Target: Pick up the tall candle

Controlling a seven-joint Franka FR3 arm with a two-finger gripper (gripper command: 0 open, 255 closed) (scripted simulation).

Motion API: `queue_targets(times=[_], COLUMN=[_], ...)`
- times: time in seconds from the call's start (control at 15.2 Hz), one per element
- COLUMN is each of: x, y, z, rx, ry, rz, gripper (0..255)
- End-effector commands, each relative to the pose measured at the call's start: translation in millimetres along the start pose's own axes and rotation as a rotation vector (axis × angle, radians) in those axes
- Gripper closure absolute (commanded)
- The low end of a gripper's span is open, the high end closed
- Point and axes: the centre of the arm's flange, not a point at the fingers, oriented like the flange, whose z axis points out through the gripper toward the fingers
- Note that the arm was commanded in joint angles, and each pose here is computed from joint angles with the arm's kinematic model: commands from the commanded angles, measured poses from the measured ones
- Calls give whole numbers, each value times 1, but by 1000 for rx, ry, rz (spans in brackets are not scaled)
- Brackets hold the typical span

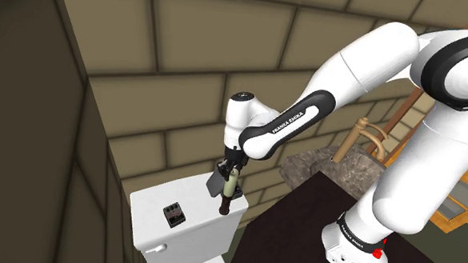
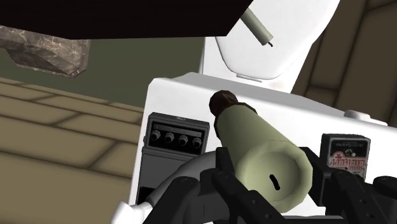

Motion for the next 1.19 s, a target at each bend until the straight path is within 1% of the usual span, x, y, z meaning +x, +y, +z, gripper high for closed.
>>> queue_targets(times=[0.0, 0.07, 1.06, 1.12], x=[-1, -1, -7, -7], y=[0, 1, 3, 3], z=[1, 2, -77, -78], rx=[-1, -1, -1, -1], ry=[-3, -3, -3, -3], rz=[0, 0, 0, 0], gripper=[255, 255, 255, 255])
